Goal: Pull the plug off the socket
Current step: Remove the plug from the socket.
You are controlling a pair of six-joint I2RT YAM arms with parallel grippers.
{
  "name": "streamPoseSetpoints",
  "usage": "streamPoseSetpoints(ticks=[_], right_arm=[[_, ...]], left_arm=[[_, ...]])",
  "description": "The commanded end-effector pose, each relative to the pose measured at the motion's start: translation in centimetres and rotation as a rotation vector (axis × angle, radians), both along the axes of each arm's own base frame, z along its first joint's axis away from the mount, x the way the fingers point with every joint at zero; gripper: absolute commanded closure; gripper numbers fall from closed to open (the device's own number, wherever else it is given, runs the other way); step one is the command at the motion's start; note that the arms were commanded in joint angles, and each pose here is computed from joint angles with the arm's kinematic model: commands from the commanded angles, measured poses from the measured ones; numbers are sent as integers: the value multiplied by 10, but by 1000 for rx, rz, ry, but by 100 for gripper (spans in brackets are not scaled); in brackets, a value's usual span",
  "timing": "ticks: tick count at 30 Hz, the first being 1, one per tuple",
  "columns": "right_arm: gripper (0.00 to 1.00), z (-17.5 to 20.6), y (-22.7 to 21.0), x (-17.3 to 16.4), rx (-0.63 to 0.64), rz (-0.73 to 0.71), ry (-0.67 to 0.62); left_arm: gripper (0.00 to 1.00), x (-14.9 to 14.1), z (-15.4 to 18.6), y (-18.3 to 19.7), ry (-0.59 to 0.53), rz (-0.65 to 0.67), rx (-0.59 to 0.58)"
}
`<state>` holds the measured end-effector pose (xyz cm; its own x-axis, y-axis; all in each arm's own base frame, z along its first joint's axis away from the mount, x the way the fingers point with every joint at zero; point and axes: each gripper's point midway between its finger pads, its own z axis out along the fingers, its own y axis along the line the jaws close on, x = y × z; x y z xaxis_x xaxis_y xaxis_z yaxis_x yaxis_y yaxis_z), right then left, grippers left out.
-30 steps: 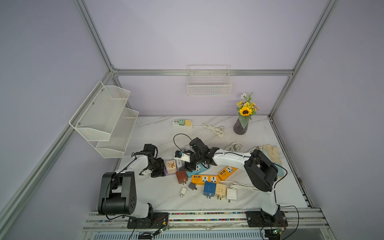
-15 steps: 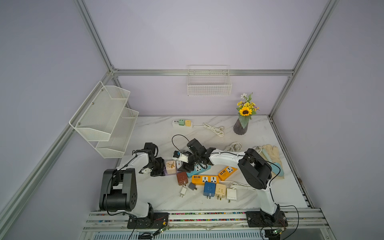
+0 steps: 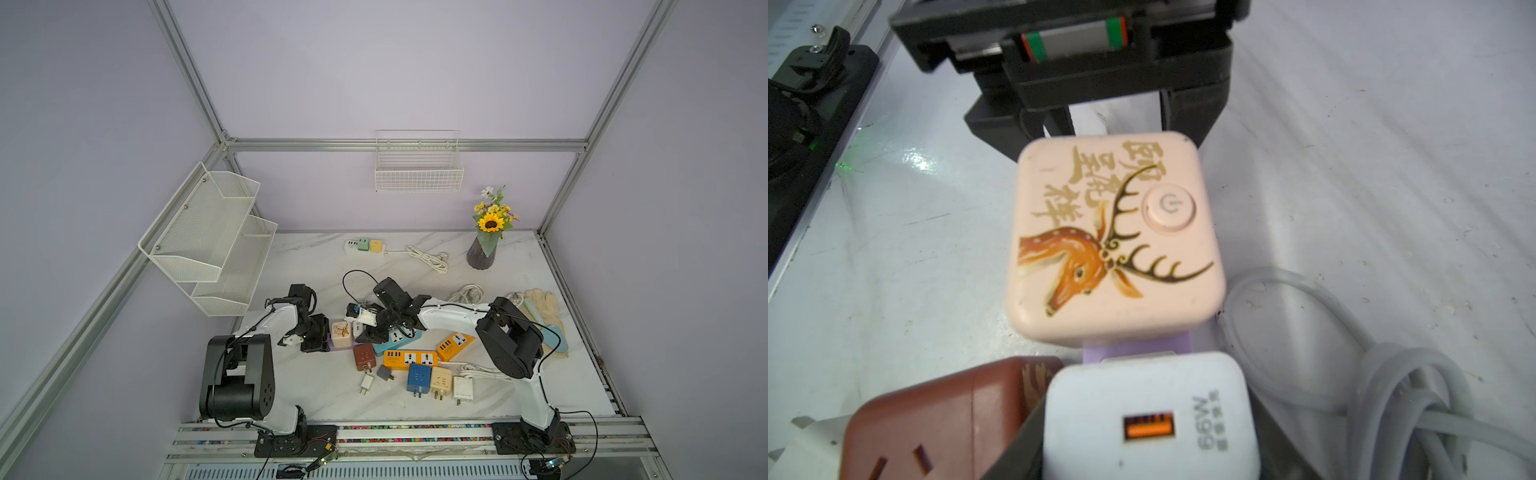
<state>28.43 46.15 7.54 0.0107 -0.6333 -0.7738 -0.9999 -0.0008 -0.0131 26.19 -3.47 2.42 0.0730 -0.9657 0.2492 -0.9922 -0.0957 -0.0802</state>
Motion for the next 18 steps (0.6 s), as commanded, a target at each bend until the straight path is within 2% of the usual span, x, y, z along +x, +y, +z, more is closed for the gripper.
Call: streamPoseSetpoints(ticks=[1,3,18], right_arm=[[76,45,8,-1,85,37,-38],[78,50,9,-4,100,44,-20],[81,87,-2,5,156,-3,-20]], left_arm=[[98,-46,-37,37,197,-35,223],[100,-47,-38,37,199,-31,228],[100,-46,-45,31,194,-24,244]])
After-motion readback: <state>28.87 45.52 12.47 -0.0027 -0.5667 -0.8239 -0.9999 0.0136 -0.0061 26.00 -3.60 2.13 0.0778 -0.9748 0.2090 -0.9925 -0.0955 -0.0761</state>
